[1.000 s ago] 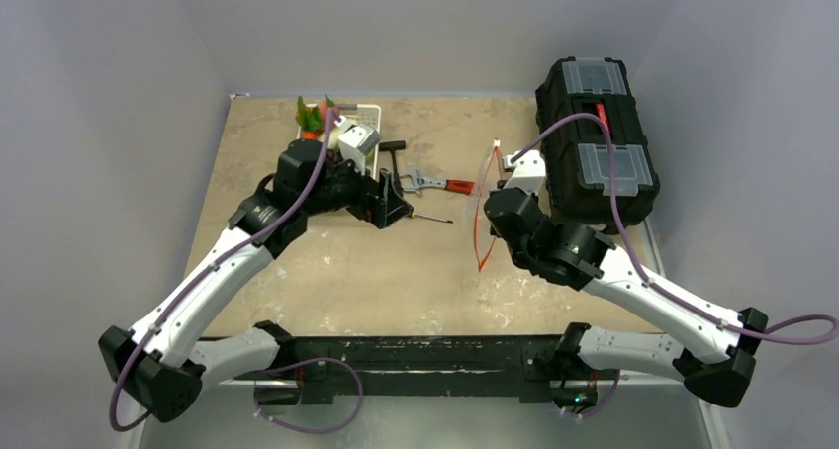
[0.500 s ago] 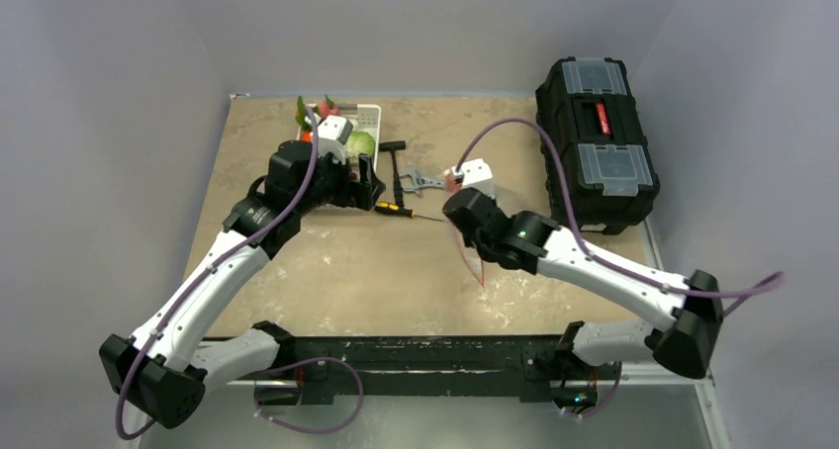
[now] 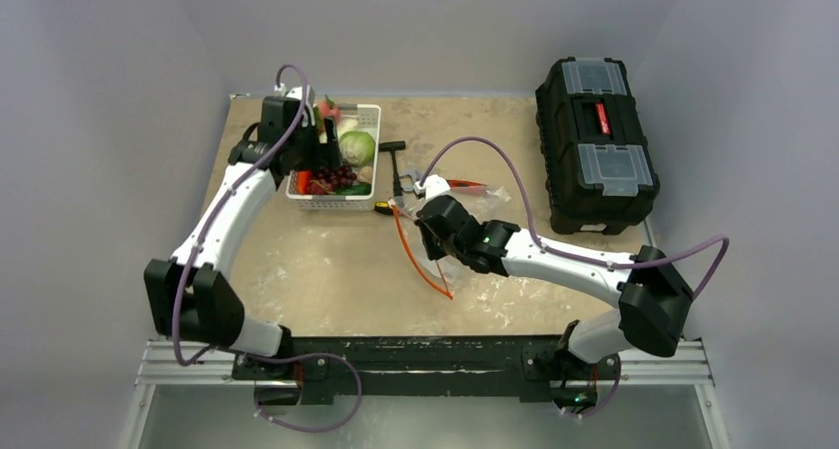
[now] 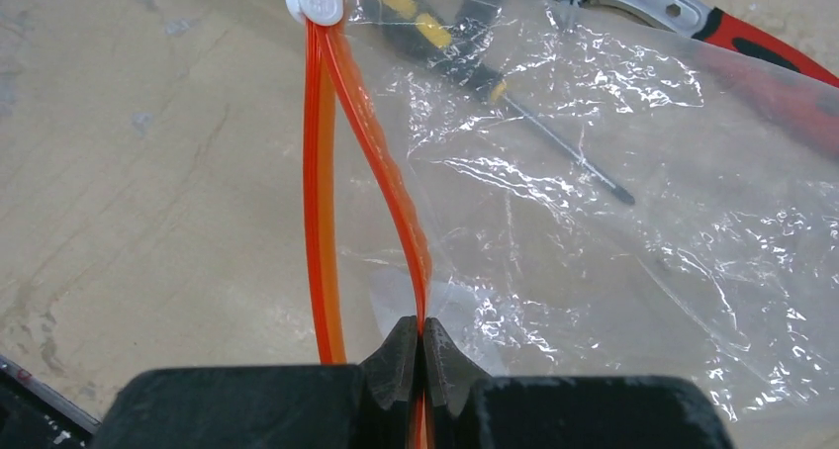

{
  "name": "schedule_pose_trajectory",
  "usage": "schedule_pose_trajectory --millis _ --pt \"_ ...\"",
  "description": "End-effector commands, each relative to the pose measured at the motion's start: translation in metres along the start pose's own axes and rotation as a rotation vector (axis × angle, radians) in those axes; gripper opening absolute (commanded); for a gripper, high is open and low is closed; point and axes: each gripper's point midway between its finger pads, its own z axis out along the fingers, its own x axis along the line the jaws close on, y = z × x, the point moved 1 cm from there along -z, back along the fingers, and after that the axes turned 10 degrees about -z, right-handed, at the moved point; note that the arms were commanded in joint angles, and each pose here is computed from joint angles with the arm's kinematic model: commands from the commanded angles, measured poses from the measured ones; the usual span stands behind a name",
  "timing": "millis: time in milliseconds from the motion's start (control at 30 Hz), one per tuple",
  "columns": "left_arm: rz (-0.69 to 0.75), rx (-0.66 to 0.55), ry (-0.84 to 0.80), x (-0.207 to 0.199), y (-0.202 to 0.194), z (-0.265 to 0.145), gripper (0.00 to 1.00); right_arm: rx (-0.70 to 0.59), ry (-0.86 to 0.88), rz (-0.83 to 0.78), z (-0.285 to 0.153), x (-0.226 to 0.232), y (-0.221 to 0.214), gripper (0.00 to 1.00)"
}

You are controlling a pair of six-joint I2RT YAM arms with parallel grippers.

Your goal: Place the food in the zip-top bag and seal the zipper

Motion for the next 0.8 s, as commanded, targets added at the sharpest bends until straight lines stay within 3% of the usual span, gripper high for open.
schedule_pose_trajectory --millis 0,200,333,533,767 --pt "0.001 0.032 0.051 0.002 0.027 0.016 0.85 -0.128 0.076 -0.016 -0.007 0.010 0.029 0.00" --pt "0.091 0.093 0.301 0.029 0.047 0.057 0.82 -0.161 0.118 -0.049 -0.007 0.015 0.033 0.00" --pt "0.164 0.144 0.436 0.050 0.050 0.075 0.74 -0.200 0.122 -0.038 -0.013 0.010 0.034 0.00" --pt "0.181 0.191 0.436 0.056 0.032 0.098 0.58 -0.222 0.129 -0.022 -0.018 0.004 0.037 0.00" --pt "0.279 0.211 0.527 0.064 0.017 0.107 0.51 -0.210 0.130 -0.028 -0.016 0.003 0.034 0.00"
